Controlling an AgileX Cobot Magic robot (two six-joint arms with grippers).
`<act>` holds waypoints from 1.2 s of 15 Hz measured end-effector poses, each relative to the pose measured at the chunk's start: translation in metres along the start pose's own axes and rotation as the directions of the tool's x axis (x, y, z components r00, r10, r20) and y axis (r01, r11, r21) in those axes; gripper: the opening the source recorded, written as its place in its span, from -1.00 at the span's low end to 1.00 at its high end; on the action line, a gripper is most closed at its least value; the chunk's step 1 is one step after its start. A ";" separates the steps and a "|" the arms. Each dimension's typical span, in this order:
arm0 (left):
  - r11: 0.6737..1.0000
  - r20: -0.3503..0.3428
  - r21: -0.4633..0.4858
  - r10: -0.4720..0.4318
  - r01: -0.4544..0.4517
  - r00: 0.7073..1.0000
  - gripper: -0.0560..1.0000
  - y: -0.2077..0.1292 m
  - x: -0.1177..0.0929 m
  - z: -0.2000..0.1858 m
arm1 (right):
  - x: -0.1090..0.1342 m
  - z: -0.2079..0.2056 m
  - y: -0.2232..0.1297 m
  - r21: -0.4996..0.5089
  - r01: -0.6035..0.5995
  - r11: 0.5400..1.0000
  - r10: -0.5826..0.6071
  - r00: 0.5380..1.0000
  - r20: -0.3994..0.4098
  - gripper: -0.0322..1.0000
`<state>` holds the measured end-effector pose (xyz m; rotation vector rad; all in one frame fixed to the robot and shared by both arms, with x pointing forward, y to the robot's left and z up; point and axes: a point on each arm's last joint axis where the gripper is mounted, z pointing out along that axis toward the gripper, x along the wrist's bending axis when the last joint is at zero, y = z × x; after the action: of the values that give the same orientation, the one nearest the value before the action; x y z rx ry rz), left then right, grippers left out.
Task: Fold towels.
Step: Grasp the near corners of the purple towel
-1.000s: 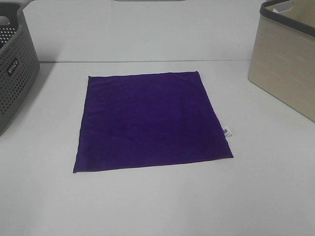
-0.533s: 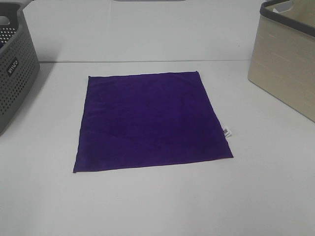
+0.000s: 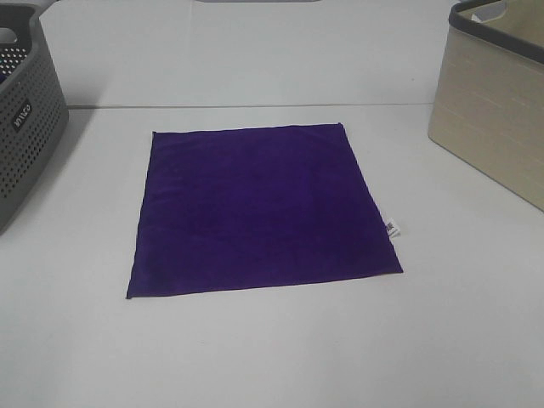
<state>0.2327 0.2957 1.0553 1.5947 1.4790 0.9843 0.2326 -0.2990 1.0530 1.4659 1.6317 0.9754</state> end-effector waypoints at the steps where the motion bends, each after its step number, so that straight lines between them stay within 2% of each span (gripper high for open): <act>1: 1.000 0.000 0.000 0.000 0.000 1.000 0.98 0.000 0.000 0.000 | 0.000 0.000 0.000 0.000 0.000 1.000 0.000 1.000 0.000 0.96; 18: 1.000 0.000 0.000 0.000 0.000 1.000 0.98 0.000 0.000 0.000 | 0.000 0.000 0.000 0.000 0.000 1.000 0.000 1.000 0.000 0.96</act>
<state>0.2327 0.2957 1.0553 1.5947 1.4790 0.9843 0.2326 -0.2990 1.0530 1.4659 1.6317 0.9754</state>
